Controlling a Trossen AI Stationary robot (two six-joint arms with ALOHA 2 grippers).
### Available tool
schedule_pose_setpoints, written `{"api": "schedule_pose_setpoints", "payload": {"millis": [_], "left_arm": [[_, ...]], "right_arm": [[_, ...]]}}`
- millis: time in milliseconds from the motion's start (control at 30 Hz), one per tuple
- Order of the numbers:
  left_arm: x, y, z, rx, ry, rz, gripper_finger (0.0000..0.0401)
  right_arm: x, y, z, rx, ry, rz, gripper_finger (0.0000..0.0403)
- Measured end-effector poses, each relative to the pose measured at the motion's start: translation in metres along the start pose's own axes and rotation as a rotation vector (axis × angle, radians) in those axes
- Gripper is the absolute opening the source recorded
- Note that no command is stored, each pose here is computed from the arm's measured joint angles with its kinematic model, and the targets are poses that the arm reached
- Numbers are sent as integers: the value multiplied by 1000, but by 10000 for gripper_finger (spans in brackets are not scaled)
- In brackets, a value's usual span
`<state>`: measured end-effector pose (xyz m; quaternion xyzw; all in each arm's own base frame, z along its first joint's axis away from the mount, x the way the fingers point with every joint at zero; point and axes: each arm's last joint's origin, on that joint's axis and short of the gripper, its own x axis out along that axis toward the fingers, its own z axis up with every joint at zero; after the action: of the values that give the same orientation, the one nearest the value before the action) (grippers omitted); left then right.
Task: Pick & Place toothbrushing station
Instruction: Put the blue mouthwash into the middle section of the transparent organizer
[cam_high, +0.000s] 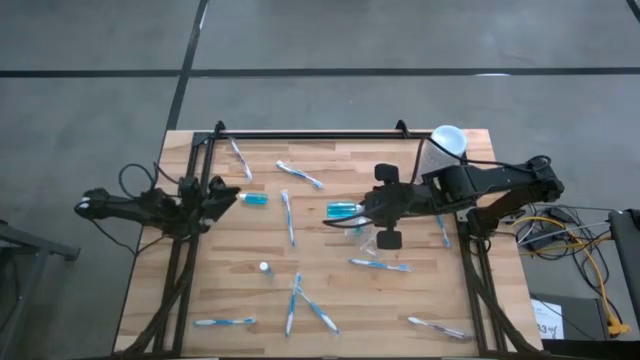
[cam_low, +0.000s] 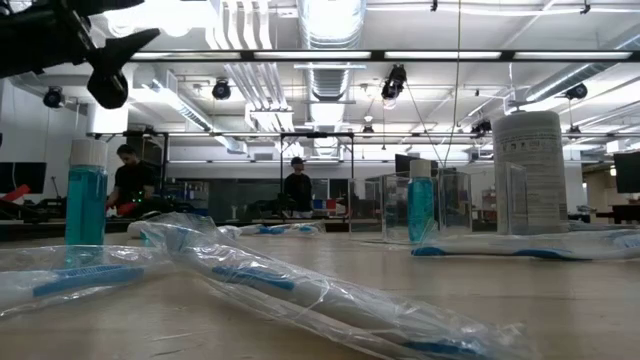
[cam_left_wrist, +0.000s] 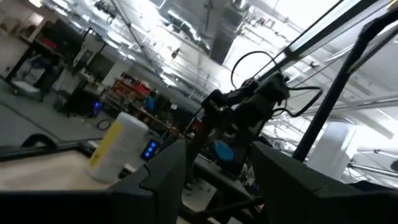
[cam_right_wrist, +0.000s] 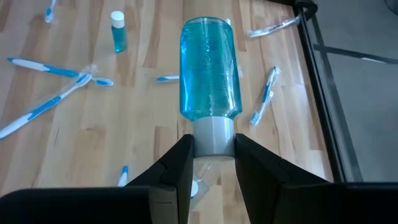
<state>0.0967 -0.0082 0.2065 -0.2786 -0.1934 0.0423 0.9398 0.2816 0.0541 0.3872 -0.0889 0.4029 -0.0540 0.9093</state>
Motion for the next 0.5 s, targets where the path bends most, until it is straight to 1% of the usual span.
{"api": "schedule_pose_setpoints", "payload": {"millis": [133,167,300,367,433,500], "left_arm": [[4,0,-3,-64,16,9,188],[5,-1,-2,-58,12,4,188],[15,-13,11,71,24,5,188],[23,-21,21,129,57,17,188],[32,-28,29,157,117,43,188],[41,-36,35,155,183,75,188]], "right_arm": [[0,0,0,-1,1,0,98],[0,0,0,-2,1,0,98],[0,0,0,-2,1,1,98],[0,0,0,-2,1,1,98],[0,0,0,-2,2,1,98],[0,0,0,-3,4,1,98]]}}
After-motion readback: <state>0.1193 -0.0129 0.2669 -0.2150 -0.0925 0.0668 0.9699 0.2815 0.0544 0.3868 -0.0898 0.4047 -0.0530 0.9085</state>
